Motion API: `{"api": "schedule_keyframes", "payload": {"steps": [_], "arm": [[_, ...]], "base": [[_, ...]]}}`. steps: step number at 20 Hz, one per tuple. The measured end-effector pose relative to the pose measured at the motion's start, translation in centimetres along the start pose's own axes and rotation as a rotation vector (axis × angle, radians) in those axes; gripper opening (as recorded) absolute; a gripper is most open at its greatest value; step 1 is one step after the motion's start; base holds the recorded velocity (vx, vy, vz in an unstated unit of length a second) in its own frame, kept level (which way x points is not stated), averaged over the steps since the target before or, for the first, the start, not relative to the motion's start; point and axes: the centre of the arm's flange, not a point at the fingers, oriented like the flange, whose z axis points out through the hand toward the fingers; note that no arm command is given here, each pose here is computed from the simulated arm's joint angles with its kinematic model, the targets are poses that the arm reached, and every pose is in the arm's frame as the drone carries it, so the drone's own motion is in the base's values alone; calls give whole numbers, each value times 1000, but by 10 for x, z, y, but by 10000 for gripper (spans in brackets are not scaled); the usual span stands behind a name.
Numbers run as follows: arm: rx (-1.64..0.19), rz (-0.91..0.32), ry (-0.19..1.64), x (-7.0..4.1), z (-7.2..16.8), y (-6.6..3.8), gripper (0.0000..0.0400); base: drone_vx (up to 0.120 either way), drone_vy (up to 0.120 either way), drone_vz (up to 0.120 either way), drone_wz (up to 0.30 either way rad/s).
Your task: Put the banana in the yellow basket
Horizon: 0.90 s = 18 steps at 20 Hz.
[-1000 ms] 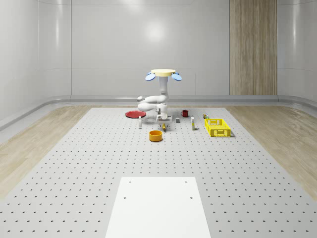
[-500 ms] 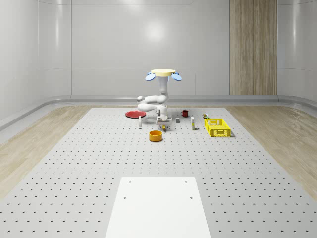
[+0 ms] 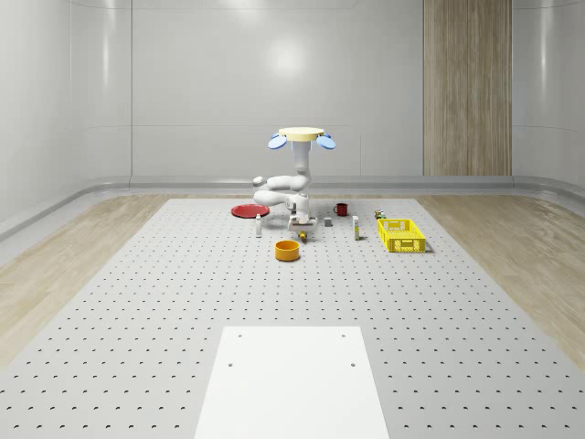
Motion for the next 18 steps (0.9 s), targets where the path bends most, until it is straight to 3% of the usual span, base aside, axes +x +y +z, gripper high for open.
{"api": "schedule_keyframes", "payload": {"steps": [5,11,18], "arm": [[-1,-13,2,0,-4,0,190],[-1,-21,3,0,-27,0,190],[-1,-13,3,0,-48,0,190]], "base": [[0,0,0,0],[0,0,7,0],[0,0,120,0]]}}
